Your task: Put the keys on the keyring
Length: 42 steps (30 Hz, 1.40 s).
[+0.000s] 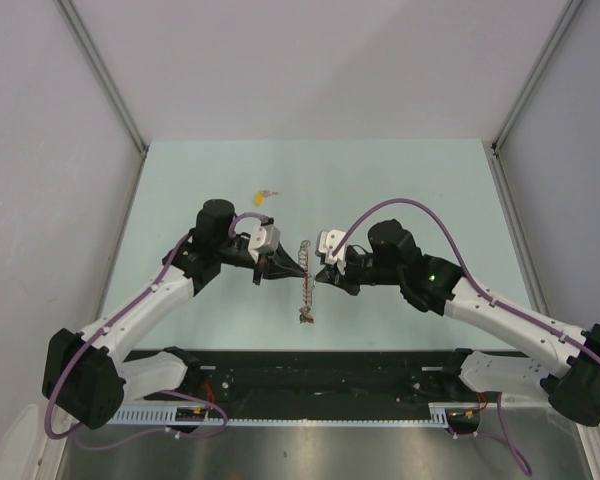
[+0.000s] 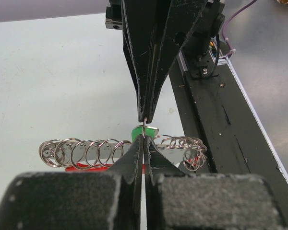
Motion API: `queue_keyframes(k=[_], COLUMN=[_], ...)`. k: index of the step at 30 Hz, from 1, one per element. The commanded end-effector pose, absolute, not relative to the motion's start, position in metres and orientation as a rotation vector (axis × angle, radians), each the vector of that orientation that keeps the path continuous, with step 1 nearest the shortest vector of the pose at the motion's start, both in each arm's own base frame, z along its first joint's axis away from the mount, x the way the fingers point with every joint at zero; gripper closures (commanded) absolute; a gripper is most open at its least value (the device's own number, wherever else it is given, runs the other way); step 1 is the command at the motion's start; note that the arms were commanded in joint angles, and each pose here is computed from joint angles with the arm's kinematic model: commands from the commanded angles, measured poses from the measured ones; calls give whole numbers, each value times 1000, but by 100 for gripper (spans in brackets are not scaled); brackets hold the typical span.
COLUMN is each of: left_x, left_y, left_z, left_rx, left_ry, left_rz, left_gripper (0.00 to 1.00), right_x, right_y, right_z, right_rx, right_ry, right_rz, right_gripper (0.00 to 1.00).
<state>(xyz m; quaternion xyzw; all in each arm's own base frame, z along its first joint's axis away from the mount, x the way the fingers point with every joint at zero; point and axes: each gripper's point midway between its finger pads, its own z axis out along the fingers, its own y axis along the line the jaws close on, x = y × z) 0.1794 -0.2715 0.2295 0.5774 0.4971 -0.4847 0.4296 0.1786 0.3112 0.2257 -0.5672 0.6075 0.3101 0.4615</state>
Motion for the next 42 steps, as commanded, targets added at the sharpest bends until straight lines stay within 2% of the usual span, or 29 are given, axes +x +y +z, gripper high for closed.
queue_keyframes(k=[1, 42], left_x=[163, 156], left_y=[-272, -277], left_z=[250, 247], left_rx=[1491, 1511], left_ry=[1134, 1144], left_rz=[-1278, -1305], left_gripper=[99, 100], right_x=[178, 173], right_y=[319, 332], right_z=[259, 275], right_rx=[-1362, -1369], right_ry=[1397, 1307], right_rz=[796, 831], right_gripper=[100, 100])
